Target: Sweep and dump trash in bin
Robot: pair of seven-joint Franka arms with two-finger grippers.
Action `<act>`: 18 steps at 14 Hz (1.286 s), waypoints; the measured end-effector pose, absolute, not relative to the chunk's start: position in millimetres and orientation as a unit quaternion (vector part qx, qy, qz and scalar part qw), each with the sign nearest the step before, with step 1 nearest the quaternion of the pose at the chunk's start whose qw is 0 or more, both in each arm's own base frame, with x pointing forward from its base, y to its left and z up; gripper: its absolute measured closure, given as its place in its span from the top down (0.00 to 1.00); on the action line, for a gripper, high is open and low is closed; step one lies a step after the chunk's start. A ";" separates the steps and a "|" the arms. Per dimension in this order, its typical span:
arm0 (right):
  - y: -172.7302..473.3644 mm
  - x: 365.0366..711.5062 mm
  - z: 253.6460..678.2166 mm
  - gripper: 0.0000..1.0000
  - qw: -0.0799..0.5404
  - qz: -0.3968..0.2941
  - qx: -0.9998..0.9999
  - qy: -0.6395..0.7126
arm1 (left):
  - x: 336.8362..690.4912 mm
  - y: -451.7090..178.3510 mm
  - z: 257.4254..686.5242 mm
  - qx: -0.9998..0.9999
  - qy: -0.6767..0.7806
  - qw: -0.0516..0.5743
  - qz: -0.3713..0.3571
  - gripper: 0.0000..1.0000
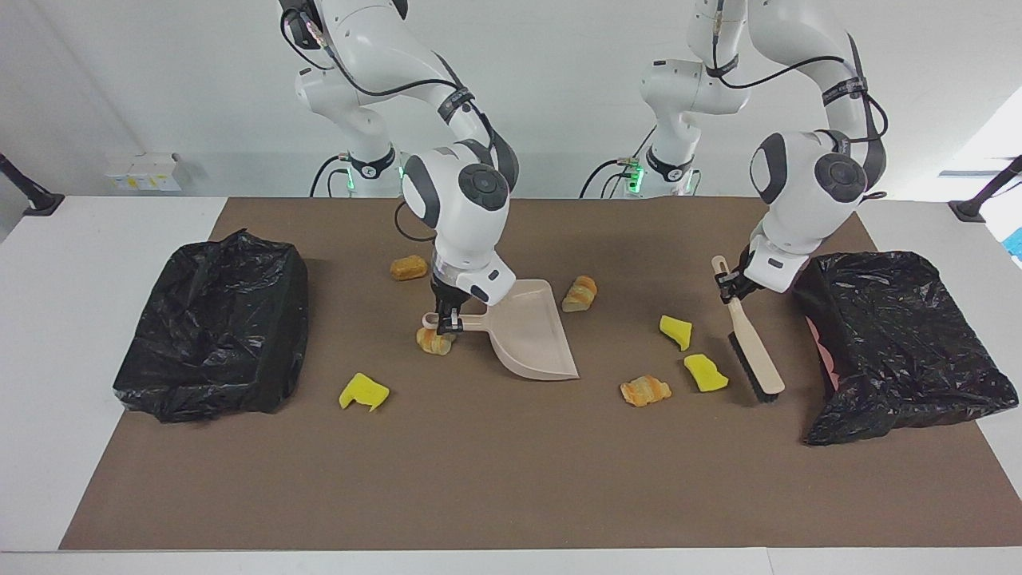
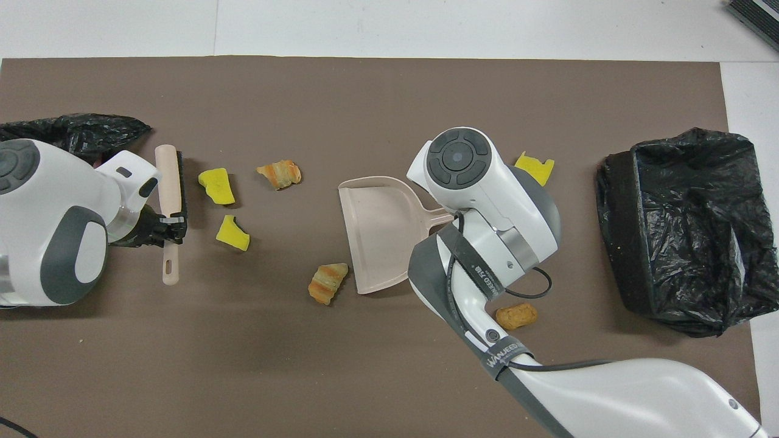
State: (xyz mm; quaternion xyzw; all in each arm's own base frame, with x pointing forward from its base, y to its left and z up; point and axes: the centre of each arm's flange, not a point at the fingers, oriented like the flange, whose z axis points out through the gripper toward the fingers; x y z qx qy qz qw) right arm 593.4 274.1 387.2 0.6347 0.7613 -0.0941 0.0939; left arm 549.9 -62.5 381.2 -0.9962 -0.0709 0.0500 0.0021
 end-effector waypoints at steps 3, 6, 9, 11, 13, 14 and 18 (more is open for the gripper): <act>274.1 593.3 386.9 0.33 0.094 -0.094 0.635 0.761 | 550.8 -98.6 361.9 -0.999 -0.030 0.006 0.043 0.26; 273.7 592.6 385.3 0.33 0.093 -0.096 0.636 0.760 | 544.8 -142.6 359.7 -0.997 0.066 0.005 0.032 0.26; 273.6 592.1 385.2 0.33 0.093 -0.096 0.637 0.759 | 530.2 -190.1 360.0 -0.989 0.147 0.005 0.031 0.26; 273.3 591.4 384.9 0.33 0.093 -0.097 0.637 0.759 | 510.9 -236.2 361.0 -0.981 0.193 0.005 0.031 0.26; 272.9 590.7 385.1 0.33 0.093 -0.097 0.637 0.759 | 486.3 -281.0 363.2 -0.972 0.233 0.006 0.033 0.26; 272.4 590.2 385.0 0.33 0.093 -0.098 0.637 0.759 | 473.3 -299.0 365.2 -0.970 0.241 0.003 0.039 0.26; 272.2 590.0 385.6 0.33 0.093 -0.097 0.637 0.759 | 442.9 -332.0 376.3 -0.982 0.171 -0.032 0.069 0.26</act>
